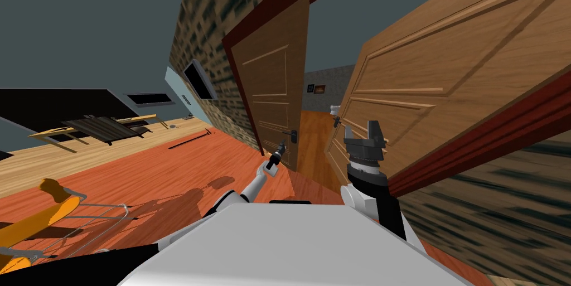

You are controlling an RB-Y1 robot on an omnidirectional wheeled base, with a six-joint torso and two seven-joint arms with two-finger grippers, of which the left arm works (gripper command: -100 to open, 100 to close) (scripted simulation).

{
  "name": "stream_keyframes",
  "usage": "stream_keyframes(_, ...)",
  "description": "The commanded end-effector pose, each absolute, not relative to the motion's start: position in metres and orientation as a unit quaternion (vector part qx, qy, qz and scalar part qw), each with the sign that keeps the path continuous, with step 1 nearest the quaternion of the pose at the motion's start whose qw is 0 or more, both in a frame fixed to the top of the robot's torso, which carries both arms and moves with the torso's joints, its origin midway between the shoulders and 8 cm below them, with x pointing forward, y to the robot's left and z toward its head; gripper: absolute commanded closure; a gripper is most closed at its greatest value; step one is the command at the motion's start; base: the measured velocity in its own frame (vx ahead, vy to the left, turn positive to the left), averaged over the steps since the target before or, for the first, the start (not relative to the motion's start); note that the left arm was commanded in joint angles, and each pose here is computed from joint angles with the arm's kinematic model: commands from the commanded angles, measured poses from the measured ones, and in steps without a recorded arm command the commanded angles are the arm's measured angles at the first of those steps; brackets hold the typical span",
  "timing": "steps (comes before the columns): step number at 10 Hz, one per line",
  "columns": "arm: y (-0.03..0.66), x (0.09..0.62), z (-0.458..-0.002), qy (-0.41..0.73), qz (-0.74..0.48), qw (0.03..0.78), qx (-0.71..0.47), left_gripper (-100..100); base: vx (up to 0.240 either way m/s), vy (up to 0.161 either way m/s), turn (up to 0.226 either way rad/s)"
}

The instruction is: Push the door open

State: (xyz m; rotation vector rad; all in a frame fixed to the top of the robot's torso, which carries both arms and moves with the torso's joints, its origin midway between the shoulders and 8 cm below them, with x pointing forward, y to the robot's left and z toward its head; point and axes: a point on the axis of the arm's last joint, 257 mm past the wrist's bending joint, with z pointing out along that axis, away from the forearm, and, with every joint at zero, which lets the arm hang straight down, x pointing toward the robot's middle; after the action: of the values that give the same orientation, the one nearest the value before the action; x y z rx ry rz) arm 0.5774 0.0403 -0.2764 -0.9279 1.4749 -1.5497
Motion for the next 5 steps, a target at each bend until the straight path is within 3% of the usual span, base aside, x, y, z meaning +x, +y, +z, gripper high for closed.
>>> stream_keyframes(1, 0.0342, 0.5793, -0.2824, 0.589, -0.607, 0.386, -0.368, -100, 0.128, 0.088, -0.027)
stream_keyframes(5, 0.027, 0.5807, -0.2883, 0.596, -0.604, 0.378, -0.37, -100, 0.083, 0.059, -0.014)
